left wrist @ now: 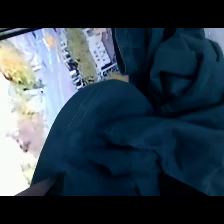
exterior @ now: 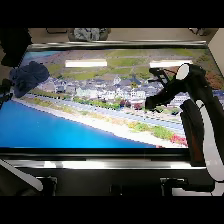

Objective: Fold the shirts.

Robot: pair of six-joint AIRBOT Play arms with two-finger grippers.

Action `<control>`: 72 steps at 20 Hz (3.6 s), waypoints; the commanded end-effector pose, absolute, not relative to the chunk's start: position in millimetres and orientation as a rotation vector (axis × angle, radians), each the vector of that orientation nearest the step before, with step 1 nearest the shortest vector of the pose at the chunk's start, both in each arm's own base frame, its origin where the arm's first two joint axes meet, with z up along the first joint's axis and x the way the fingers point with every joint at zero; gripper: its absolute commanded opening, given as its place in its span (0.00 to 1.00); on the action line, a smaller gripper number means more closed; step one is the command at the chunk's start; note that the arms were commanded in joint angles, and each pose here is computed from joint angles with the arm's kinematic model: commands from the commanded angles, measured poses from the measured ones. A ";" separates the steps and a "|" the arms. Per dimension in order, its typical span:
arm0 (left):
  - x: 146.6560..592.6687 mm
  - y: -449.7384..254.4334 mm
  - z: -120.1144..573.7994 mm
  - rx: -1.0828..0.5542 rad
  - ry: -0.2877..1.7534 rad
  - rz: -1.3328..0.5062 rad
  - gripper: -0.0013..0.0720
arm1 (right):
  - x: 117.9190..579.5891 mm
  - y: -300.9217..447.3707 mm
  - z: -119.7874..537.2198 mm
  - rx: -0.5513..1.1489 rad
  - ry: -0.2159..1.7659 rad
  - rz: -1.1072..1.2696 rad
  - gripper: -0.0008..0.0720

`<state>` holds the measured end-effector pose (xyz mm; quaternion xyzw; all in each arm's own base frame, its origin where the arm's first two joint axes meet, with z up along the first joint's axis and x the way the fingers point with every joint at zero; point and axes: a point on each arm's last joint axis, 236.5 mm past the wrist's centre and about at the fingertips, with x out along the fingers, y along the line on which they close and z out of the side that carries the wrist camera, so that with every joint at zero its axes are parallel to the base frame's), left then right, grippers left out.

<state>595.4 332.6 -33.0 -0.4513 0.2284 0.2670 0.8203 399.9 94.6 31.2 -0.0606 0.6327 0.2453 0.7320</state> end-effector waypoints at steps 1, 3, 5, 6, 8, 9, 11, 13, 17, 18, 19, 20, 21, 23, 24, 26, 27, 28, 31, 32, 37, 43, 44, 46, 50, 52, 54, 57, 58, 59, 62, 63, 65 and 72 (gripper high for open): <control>616.2 334.4 -31.9 -0.970 0.373 0.565 0.99 | 391.7 95.5 30.7 -0.110 1.431 0.536 0.93; 622.8 320.1 -42.6 -0.918 0.412 0.537 0.99 | 391.7 96.1 31.0 -0.104 1.431 0.535 0.93; 626.4 301.9 -54.0 -0.778 0.496 0.473 0.99 | 391.0 99.5 31.9 -0.086 1.432 0.540 0.93; 627.3 298.0 -56.1 -0.734 0.515 0.455 0.98 | 390.6 101.6 32.6 -0.070 1.433 0.540 0.93; 627.9 301.4 -56.4 -0.723 0.504 0.462 0.89 | 389.3 108.8 35.0 -0.039 1.431 0.560 0.93; 627.2 307.3 -55.7 -0.742 0.485 0.478 0.89 | 388.6 112.5 36.4 -0.025 1.430 0.573 0.93; 622.2 322.0 -60.9 -0.847 0.445 0.531 0.89 | 386.8 116.3 38.0 -0.011 1.431 0.588 0.93; 614.1 330.2 -77.1 -1.005 0.433 0.591 0.87 | 386.2 116.7 38.1 -0.010 1.433 0.590 0.93; 615.5 336.8 -81.1 -1.105 0.378 0.617 0.48 | 386.1 116.8 39.2 -0.010 1.430 0.590 0.93; 618.3 339.9 -75.8 -1.111 0.344 0.617 0.34 | 386.1 116.8 39.8 -0.011 1.428 0.590 0.93; 620.0 342.0 -72.3 -1.123 0.320 0.617 0.05 | 386.0 116.7 40.8 -0.012 1.425 0.590 0.93; 620.8 343.3 -69.7 -1.138 0.305 0.617 0.05 | 385.9 116.7 42.0 -0.012 1.422 0.590 0.93; 620.7 344.2 -66.1 -1.153 0.296 0.615 0.05 | 385.1 116.7 43.4 -0.013 1.421 0.591 0.93; 621.7 345.9 -43.7 -1.101 0.280 0.592 0.05 | 383.8 116.3 46.1 -0.016 1.419 0.592 0.93; 622.6 347.1 -22.2 -1.024 0.267 0.568 0.04 | 384.0 116.3 48.0 -0.020 1.411 0.593 0.93; 622.6 346.7 31.3 -0.863 0.233 0.516 0.04 | 386.3 116.2 50.7 -0.026 1.393 0.593 0.93; 621.0 343.2 64.5 -0.782 0.213 0.487 0.04 | 388.9 116.4 52.1 -0.029 1.378 0.591 0.93; 618.6 338.1 98.6 -0.697 0.190 0.459 0.04 | 390.8 116.5 53.5 -0.033 1.366 0.591 0.93; 604.1 311.7 195.6 -0.541 0.117 0.384 0.04 | 396.0 116.8 56.9 -0.041 1.333 0.591 0.92; 597.4 297.6 229.9 -0.482 0.088 0.355 0.04 | 395.5 116.7 57.3 -0.043 1.333 0.593 0.92; 580.9 240.7 318.2 -0.280 0.003 0.264 0.04 | 393.4 116.6 68.6 -0.063 1.302 0.602 0.93; 612.4 251.7 197.3 0.270 0.358 0.314 0.05 | 392.5 114.9 74.5 -0.077 1.286 0.600 0.93; 616.5 257.7 170.5 0.361 0.424 0.322 0.05 | 392.5 114.9 74.5 -0.077 1.286 0.600 0.93; 625.1 269.9 112.2 0.459 0.537 0.319 0.09 | 392.7 114.9 74.5 -0.078 1.285 0.599 0.93; 620.9 300.6 24.5 0.270 0.638 0.376 1.00 | 392.4 114.8 74.5 -0.071 1.289 0.594 0.93; 617.0 316.5 17.2 0.107 0.607 0.447 1.00 | 393.2 115.0 74.4 -0.066 1.287 0.590 0.92; 613.7 327.5 3.3 0.038 0.613 0.472 1.00 | 396.2 115.1 74.9 -0.055 1.279 0.578 0.92; 615.5 331.4 -23.9 -0.077 0.628 0.472 1.00 | 399.2 115.2 75.6 -0.053 1.267 0.573 0.92; 619.2 331.8 -28.3 -0.090 0.620 0.470 1.00 | 398.8 115.3 75.6 -0.054 1.268 0.574 0.92; 624.1 333.9 -29.5 -0.084 0.600 0.470 1.00 | 398.1 115.4 75.4 -0.054 1.271 0.575 0.92; 633.1 338.2 -30.8 -0.070 0.545 0.471 1.00 | 398.1 115.3 75.5 -0.054 1.271 0.575 0.92; 632.1 338.6 -40.5 -0.074 0.559 0.471 1.00 | 399.4 115.2 75.6 -0.053 1.266 0.573 0.92; 637.9 341.6 -32.7 -0.036 0.525 0.467 0.97 | 401.8 115.4 76.1 -0.049 1.257 0.567 0.92; 641.3 346.3 -26.8 0.028 0.497 0.458 0.44 | 401.8 116.2 76.5 -0.030 1.261 0.558 0.92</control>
